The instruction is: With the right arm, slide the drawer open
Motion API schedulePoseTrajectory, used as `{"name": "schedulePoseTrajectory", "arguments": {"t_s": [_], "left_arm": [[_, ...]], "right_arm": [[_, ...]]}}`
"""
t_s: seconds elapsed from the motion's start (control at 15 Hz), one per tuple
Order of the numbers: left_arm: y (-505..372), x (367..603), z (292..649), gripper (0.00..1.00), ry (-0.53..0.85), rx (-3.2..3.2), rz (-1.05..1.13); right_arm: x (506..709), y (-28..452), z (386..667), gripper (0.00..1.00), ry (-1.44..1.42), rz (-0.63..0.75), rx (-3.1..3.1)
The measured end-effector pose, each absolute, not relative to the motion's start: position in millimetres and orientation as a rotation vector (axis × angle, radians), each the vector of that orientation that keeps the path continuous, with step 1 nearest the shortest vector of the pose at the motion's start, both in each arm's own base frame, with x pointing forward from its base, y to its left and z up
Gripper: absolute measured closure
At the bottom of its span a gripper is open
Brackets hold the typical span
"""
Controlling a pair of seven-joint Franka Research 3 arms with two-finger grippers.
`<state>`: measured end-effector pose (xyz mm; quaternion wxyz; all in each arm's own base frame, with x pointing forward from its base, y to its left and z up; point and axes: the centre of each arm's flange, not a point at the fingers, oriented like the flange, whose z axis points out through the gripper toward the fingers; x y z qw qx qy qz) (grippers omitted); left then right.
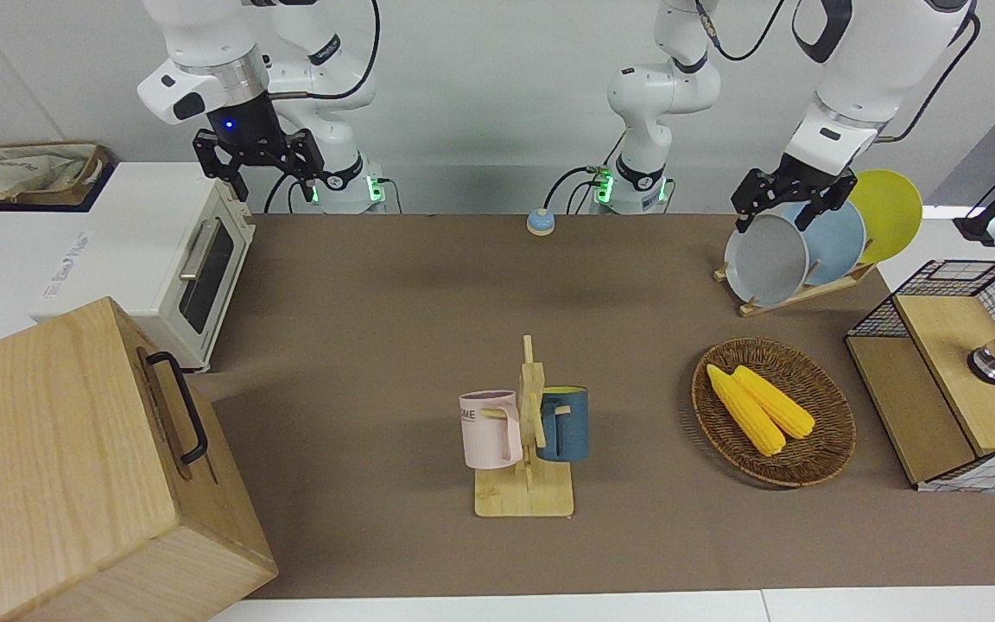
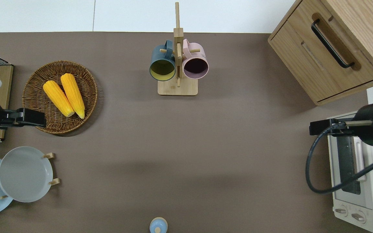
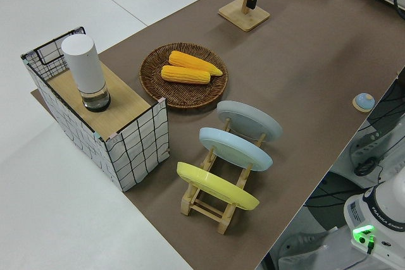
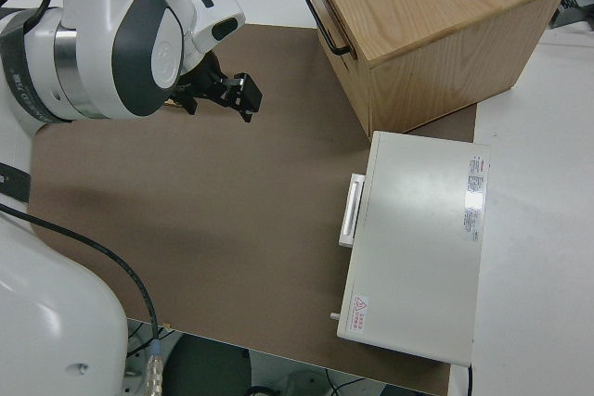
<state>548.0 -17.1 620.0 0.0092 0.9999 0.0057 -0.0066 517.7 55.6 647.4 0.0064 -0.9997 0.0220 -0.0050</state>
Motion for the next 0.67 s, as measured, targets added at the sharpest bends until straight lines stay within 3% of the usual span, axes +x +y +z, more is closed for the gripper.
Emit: {"name": "schedulePoseTrajectory", "arguments": {"t_s": [0.67], "left_arm": [[-17.1, 548.0, 620.0, 0.0, 0.018, 3.123, -0.021]], "right_arm": [[517.6, 56.7, 649.2, 0.01, 0.066, -0.022, -3.127]]}}
